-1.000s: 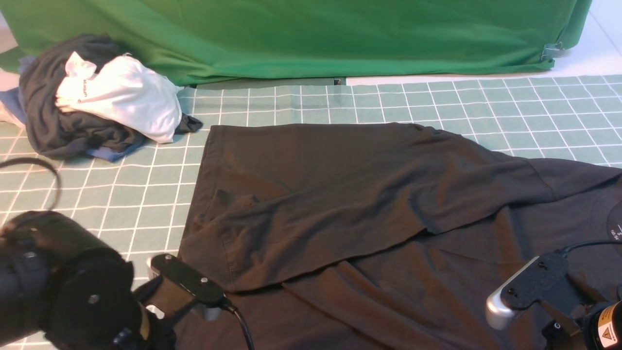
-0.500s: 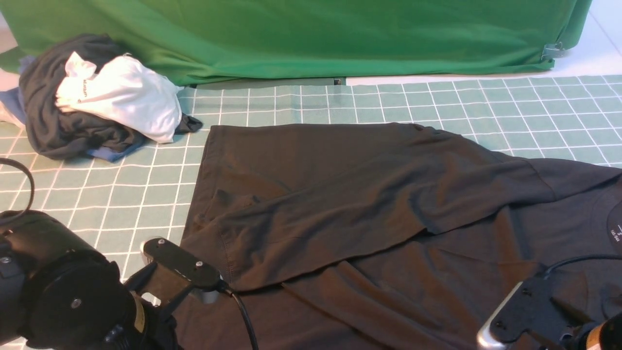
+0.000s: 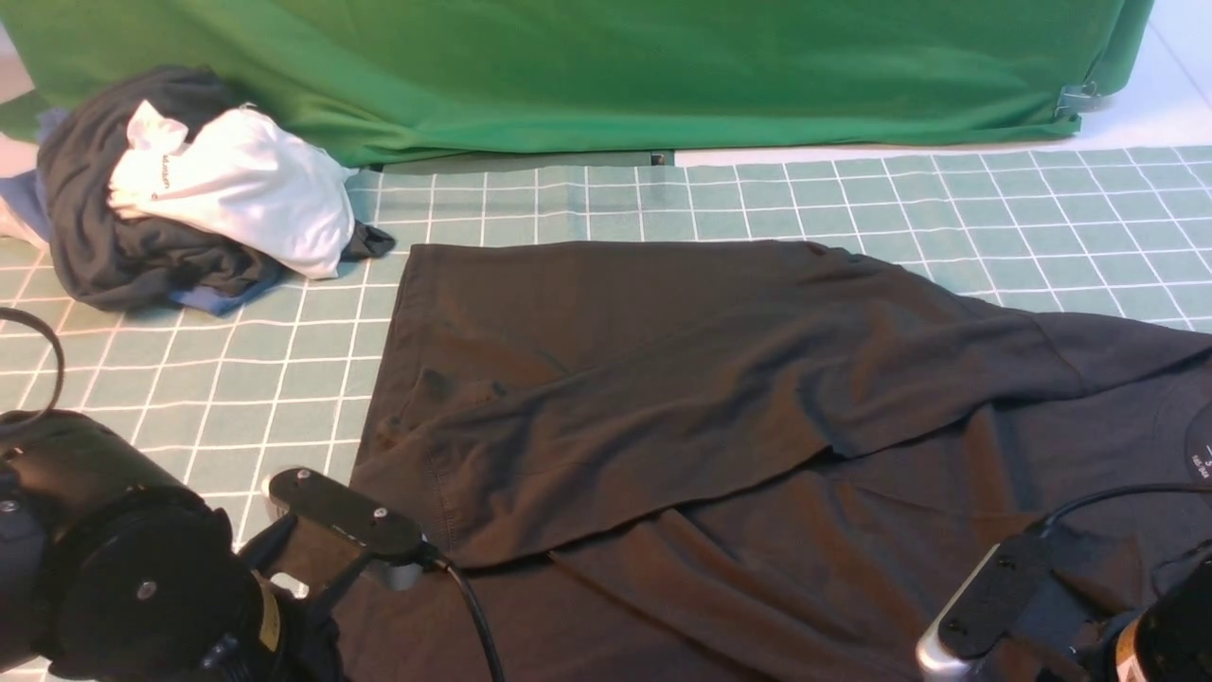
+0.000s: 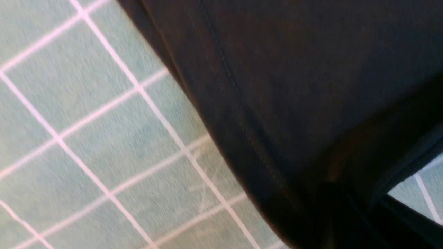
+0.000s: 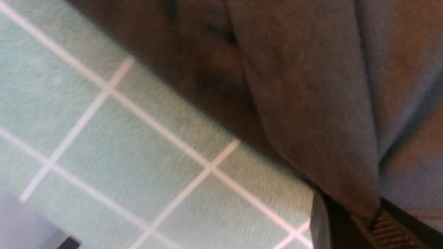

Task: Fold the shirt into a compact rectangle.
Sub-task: 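Grasp the near edge of the shirt at its hem and shoulder corners, then fold the black garment in half by bringing its near edge over to the far edge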

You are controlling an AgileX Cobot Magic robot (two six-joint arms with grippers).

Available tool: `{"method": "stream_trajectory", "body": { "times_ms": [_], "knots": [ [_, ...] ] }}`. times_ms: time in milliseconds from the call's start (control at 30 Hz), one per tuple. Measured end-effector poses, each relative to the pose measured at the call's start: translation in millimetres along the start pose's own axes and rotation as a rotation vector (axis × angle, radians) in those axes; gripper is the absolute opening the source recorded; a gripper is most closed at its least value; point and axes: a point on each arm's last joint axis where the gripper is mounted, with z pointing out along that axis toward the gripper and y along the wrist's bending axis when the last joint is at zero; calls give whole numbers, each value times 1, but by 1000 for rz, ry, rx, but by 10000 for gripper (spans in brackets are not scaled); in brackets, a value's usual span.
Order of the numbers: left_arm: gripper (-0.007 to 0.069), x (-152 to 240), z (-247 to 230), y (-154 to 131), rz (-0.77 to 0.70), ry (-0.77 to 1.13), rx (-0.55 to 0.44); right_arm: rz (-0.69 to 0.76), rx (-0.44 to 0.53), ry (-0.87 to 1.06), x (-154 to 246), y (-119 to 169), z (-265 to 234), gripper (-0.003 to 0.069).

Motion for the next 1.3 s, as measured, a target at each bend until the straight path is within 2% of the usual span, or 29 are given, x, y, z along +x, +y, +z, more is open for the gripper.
{"method": "stream_trajectory", "body": {
  "times_ms": [200,400,567,633,900,1000,1100,1300],
  "knots": [
    [15,12,-24,-2,-28,-112,30,19,-1,-51,15,4,-28,27],
    [15,8,-61,5,-39,-282,-60,33,75,-185,18,0,-65,27],
    [15,-23,-88,10,-29,-382,-146,7,189,-217,-1,-12,-89,27],
    [15,-33,-91,11,-27,-394,-167,1,206,-218,-8,-15,-93,27],
    [15,-108,-101,14,-18,-420,-252,-53,313,-214,-74,-34,-111,25],
    [15,-123,-99,24,-54,-413,-259,-43,319,-219,-91,-41,-114,25],
    [15,-140,-95,51,-131,-407,-263,10,329,-209,-107,-60,-114,25],
    [15,-164,-81,87,-191,-427,-179,60,314,-199,-126,-98,-104,25]
  ]
}}
